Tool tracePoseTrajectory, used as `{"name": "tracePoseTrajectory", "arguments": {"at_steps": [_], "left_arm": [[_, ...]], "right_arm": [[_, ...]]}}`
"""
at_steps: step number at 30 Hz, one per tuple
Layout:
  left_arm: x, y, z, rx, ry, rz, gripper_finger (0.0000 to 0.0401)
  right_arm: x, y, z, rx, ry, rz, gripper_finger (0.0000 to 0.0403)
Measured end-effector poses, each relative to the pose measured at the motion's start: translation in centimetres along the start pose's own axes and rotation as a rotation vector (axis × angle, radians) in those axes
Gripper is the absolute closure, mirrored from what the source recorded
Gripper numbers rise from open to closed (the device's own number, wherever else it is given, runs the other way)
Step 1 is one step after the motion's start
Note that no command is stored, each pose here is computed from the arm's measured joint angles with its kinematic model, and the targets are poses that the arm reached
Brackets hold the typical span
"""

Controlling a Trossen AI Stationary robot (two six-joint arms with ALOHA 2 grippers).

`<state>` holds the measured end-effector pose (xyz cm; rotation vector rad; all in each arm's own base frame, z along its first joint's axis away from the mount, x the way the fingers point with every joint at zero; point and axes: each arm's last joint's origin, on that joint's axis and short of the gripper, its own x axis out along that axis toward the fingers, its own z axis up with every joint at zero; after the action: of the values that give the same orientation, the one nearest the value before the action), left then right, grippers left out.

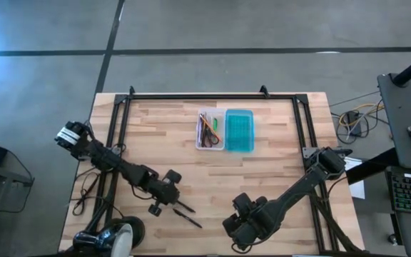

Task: Pick & place school supplies into a supply box
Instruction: Put the black pen into the supply box

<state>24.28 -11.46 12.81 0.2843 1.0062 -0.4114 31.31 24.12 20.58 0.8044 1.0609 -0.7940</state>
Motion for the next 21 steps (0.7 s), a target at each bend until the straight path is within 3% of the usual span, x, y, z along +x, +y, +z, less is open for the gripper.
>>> {"name": "tracePoseTrajectory", "arguments": {"at_steps": [3,8,14,16,21], "left_arm": [[0.0,0.4,0.1,-0.069,-0.009,0.011,0.0389],[-0.5,2.0,1.4,-0.327,-0.080,-0.029,0.0389],[-4.2,6.1,5.1,-0.715,-0.439,-0.040,0.0391],[-5.5,7.8,5.5,-0.855,-0.551,-0.045,0.0391],[-7.8,12.7,4.9,-1.159,-0.754,0.071,0.0391]], "right_arm": [[0.0,0.0,0.0,0.010,-0.002,0.000,0.0188],[0.0,-0.2,0.3,0.112,-0.066,-0.014,0.0188],[-0.4,-1.9,0.5,0.422,-0.201,-0.115,0.0188],[-0.6,-2.2,0.6,0.433,-0.210,-0.137,0.0188],[-1.1,-2.5,0.8,0.419,-0.224,-0.157,0.0189]]}}
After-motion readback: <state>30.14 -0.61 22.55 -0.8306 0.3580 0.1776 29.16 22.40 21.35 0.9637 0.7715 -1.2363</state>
